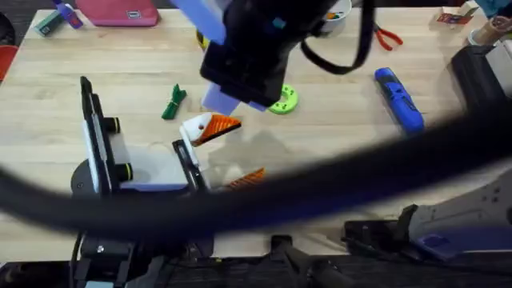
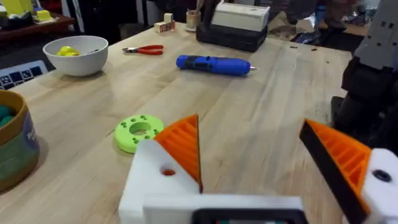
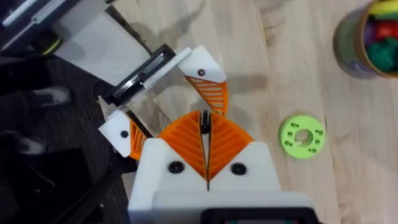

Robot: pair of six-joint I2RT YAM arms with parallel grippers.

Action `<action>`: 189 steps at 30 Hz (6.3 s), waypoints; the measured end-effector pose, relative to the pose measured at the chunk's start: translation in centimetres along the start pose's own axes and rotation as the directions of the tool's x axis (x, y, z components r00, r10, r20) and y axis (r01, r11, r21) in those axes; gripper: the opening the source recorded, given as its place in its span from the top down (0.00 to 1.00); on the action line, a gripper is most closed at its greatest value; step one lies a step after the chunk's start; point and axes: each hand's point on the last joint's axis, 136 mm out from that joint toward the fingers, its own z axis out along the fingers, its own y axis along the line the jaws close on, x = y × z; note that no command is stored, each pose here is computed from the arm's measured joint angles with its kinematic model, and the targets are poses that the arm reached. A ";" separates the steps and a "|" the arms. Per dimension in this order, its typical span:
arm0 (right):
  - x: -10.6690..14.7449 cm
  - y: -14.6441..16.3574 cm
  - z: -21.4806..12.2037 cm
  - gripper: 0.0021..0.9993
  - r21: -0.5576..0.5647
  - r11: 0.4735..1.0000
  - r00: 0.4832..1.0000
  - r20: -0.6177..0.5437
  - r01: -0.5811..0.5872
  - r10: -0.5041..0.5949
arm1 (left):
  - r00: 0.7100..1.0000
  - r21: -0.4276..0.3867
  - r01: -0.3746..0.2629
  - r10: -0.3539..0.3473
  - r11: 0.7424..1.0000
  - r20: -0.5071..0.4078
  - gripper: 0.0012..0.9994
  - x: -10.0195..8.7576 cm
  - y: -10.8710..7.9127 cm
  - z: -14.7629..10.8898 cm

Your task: Pick up the gripper from the table and insert it into the empty holder that is missing its gripper. Then pick up a screw, insert it into the mounting hole, and use the screwdriver to tighten it. Finally, clean up the table by picking up the vegetable and placing it into the bucket.

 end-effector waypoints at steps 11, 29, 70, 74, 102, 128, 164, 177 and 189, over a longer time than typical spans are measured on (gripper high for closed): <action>-1.5 0.8 1.7 1.00 -0.066 0.983 0.985 0.042 0.169 -0.166 | 1.000 0.001 0.000 0.000 1.000 0.000 0.01 0.0 0.0 0.0; -1.3 0.8 4.9 1.00 -0.113 0.971 0.976 -0.015 0.212 -0.215 | 1.000 0.001 0.000 0.000 1.000 0.000 0.01 0.0 0.0 0.0; -0.8 0.3 7.2 1.00 -0.112 0.977 0.978 -0.079 0.184 -0.193 | 1.000 0.001 0.000 0.000 1.000 0.000 0.01 0.0 0.0 0.0; -0.8 0.3 7.5 1.00 -0.113 0.977 0.977 -0.085 0.183 -0.193 | 1.000 0.001 0.000 0.000 1.000 0.000 0.01 0.0 0.0 0.0; -0.8 0.4 7.6 1.00 -0.112 0.977 0.977 -0.090 0.181 -0.191 | 1.000 0.005 0.000 0.000 1.000 0.000 0.01 0.0 -0.1 0.0; -0.6 0.6 8.9 1.00 -0.125 0.976 0.974 -0.117 0.178 -0.192 | 1.000 0.007 0.002 -0.002 1.000 0.000 0.01 0.0 -0.1 0.0; -2.1 -1.1 5.1 0.01 -0.019 1.000 1.000 -0.014 0.016 -0.016 | 1.000 0.012 0.010 -0.010 1.000 -0.001 0.01 0.0 -0.2 0.0; 5.1 -6.2 0.3 0.01 0.185 0.899 0.917 0.128 -0.396 0.378 | 1.000 0.012 0.010 -0.010 1.000 -0.001 0.01 0.0 -0.2 0.0; 19.3 -11.5 -4.5 0.01 0.349 0.545 0.620 0.154 -0.762 0.769 | 1.000 0.012 0.010 -0.010 1.000 -0.001 0.01 0.0 -0.2 0.0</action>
